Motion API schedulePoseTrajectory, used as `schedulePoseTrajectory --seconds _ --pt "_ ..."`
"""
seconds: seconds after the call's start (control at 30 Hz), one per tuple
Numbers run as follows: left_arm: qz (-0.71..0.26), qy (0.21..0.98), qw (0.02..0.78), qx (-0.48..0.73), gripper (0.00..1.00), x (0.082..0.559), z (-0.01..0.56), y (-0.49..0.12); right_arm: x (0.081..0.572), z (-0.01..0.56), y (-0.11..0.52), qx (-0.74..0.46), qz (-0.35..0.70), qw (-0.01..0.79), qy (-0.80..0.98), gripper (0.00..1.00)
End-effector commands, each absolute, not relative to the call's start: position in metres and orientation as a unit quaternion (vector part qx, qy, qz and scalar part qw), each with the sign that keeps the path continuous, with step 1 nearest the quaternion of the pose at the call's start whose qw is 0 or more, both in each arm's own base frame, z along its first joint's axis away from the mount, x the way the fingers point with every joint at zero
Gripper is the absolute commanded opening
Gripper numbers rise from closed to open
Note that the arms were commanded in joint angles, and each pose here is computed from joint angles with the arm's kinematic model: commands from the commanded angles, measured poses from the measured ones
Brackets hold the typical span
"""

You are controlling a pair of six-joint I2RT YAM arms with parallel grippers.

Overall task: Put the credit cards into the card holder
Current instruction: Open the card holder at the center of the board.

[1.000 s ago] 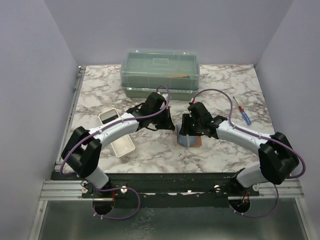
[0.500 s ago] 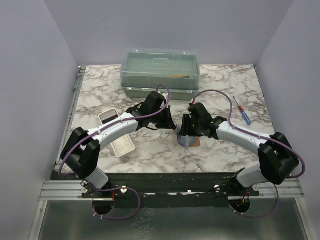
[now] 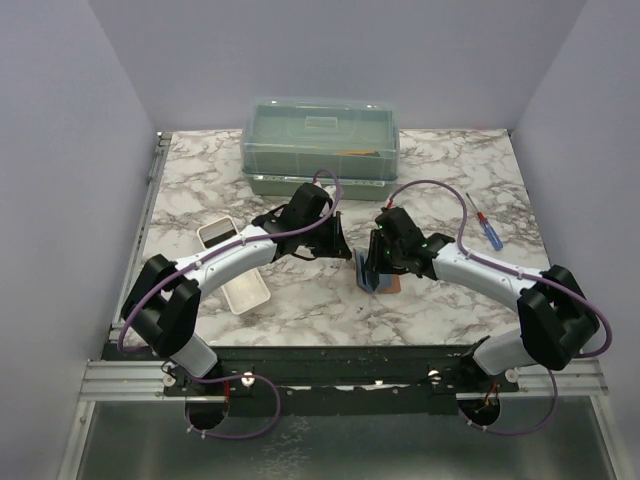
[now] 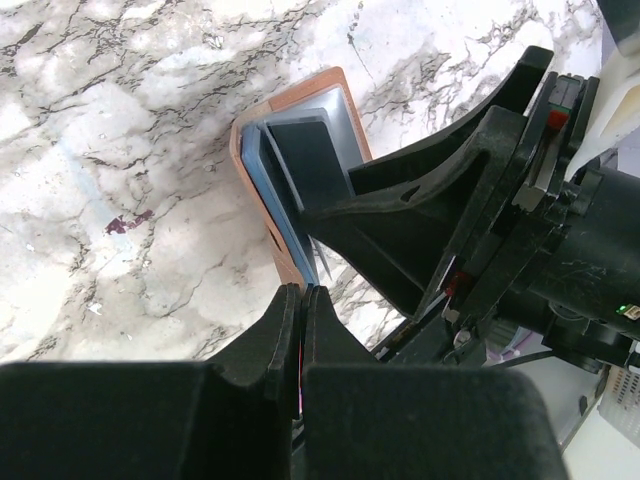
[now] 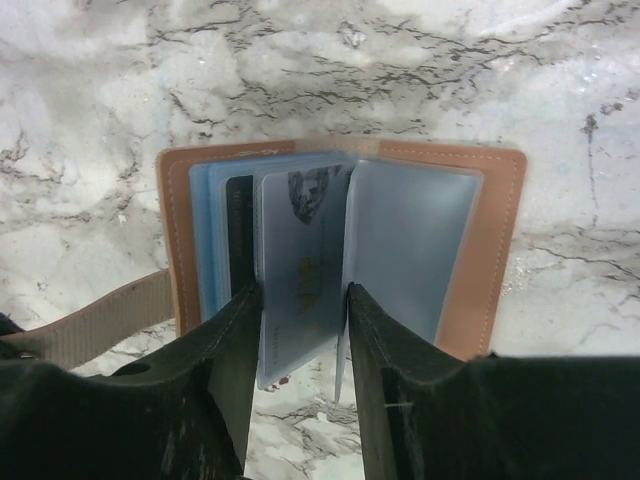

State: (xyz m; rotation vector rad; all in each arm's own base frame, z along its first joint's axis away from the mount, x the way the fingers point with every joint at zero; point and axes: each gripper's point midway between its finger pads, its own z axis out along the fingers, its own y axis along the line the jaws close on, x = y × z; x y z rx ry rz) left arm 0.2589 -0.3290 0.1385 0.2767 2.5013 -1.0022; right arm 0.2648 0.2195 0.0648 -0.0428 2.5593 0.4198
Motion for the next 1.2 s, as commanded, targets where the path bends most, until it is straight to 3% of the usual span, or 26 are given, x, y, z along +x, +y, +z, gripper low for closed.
schedulePoseTrajectory --seconds 0.0,0.1,0.17,0.3,0.43,1.17 --pt "-0.371 0.892 0.234 0.105 0.00 0.263 0.158 -0.331 0.261 0.058 0.172 0.032 0.035 0.269 0.962 0.40" --pt "-0.370 0.893 0.232 0.105 0.00 0.263 0.156 -0.330 0.255 0.068 0.134 0.073 -0.079 0.269 0.957 0.47" --pt "-0.369 0.894 0.230 0.106 0.00 0.262 0.155 -0.330 0.253 0.077 0.136 0.057 -0.089 0.269 0.957 0.54" --pt "-0.368 0.895 0.228 0.108 0.00 0.262 0.153 -0.330 0.253 0.093 0.201 -0.016 0.093 0.274 0.957 0.60" --pt "-0.368 0.895 0.230 0.107 0.00 0.262 0.155 -0.329 0.259 0.101 0.233 -0.042 0.178 0.296 0.938 0.58" --pt "-0.368 0.894 0.230 0.108 0.00 0.260 0.156 -0.328 0.257 0.060 0.231 -0.053 0.146 0.252 0.955 0.44"
